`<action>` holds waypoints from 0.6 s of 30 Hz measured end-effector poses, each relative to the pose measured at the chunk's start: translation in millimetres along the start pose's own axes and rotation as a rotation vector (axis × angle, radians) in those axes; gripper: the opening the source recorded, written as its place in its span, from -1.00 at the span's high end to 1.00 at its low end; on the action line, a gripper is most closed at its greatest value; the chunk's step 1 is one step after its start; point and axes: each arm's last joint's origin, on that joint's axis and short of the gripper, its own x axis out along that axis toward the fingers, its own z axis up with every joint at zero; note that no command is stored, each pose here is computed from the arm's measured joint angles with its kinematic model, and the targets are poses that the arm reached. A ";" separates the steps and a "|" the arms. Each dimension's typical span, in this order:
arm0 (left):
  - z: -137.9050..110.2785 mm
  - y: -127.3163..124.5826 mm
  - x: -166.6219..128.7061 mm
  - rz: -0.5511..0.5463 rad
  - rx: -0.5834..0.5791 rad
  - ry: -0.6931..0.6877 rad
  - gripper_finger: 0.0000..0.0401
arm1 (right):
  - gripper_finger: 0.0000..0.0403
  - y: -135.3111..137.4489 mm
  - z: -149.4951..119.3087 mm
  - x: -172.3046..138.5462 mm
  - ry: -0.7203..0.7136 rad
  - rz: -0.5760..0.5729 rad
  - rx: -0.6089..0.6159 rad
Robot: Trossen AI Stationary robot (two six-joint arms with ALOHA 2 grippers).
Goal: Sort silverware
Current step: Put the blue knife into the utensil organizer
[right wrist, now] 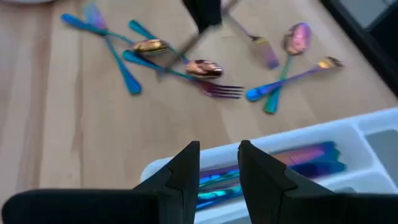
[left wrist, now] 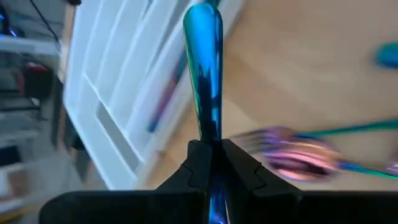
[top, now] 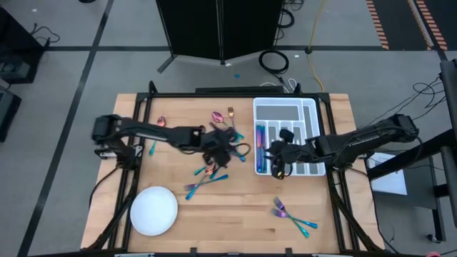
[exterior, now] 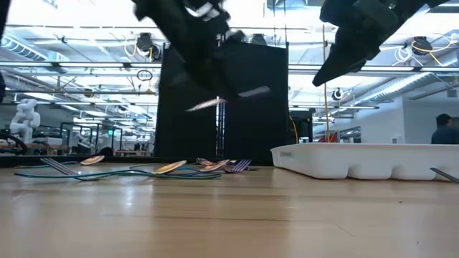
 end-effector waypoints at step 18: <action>18.7 60.3 118.7 0.035 0.490 -0.134 0.89 | 0.53 -42.1 -22.3 -66.5 -0.111 -0.240 0.074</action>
